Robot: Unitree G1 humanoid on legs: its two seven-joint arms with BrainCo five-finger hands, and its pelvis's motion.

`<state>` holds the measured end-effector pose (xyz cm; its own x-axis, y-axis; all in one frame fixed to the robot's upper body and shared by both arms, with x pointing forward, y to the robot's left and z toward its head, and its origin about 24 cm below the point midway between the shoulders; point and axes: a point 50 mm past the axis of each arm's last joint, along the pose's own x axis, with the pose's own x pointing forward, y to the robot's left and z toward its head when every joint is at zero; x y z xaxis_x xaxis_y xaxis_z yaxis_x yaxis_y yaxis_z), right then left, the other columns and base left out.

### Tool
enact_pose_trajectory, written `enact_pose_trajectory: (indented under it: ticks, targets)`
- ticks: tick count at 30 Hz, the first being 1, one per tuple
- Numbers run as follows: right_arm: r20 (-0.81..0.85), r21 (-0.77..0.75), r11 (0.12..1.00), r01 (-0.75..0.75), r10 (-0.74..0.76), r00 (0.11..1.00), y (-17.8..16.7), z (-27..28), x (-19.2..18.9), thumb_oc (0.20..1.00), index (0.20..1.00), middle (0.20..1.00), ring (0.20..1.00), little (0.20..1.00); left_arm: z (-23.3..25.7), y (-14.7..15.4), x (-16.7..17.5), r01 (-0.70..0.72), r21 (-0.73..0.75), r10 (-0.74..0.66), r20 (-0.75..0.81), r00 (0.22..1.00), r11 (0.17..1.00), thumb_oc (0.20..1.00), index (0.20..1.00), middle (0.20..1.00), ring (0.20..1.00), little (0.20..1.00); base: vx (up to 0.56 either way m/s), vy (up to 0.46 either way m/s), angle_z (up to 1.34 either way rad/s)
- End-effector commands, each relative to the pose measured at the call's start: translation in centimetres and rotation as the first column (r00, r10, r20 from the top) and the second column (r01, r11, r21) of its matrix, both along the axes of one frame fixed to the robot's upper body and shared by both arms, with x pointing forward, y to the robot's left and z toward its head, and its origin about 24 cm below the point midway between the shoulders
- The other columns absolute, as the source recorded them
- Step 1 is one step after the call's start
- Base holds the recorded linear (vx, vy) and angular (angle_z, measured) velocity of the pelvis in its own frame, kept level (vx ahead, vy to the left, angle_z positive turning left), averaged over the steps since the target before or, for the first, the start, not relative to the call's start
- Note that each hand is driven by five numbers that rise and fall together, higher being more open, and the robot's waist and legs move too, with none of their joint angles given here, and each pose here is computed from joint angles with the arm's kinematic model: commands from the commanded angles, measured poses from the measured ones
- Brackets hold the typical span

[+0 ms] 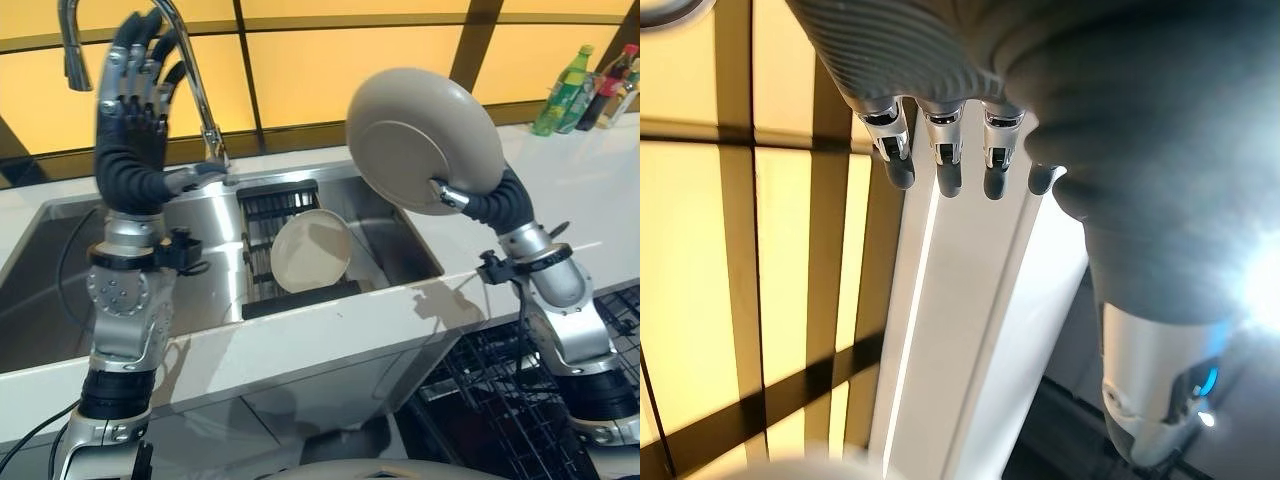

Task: Pick up plates and place into dishwasher.

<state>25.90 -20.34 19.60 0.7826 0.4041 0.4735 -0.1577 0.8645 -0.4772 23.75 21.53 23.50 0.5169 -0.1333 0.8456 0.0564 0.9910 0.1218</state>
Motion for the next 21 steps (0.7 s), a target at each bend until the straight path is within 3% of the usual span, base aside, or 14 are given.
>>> enact_pose_trajectory:
  ticks: [1, 14, 21]
  targets:
    - [0.136, -0.015, 0.998, 0.057, -0.054, 0.989, -1.3, 3.1, -0.4, 0.2, 0.2, 0.2, 0.2, 0.2, 1.0, 1.6, -0.3, -0.033, -0.025, 0.034, 0.047, 0.998, 0.999, 1.0, 1.0, 1.0, 1.0, 1.0, -0.1, 0.021, -0.13]
    - [0.16, 0.008, 0.986, 0.169, -0.168, 0.973, -3.3, 3.1, -0.8, 0.2, 0.2, 0.2, 0.2, 0.2, 0.9, 3.4, -0.4, -0.167, -0.011, 0.167, 0.02, 0.986, 0.986, 1.0, 1.0, 1.0, 1.0, 1.0, -0.05, 0.177, -0.61]
    - [0.135, 0.028, 0.975, 0.222, -0.224, 0.965, -4.9, 2.2, -1.4, 0.2, 0.2, 0.2, 0.2, 0.2, 1.2, 4.9, -1.3, -0.221, -0.017, 0.221, 0.059, 0.973, 0.975, 1.0, 1.0, 1.0, 1.0, 1.0, -0.16, 0.026, -0.31]
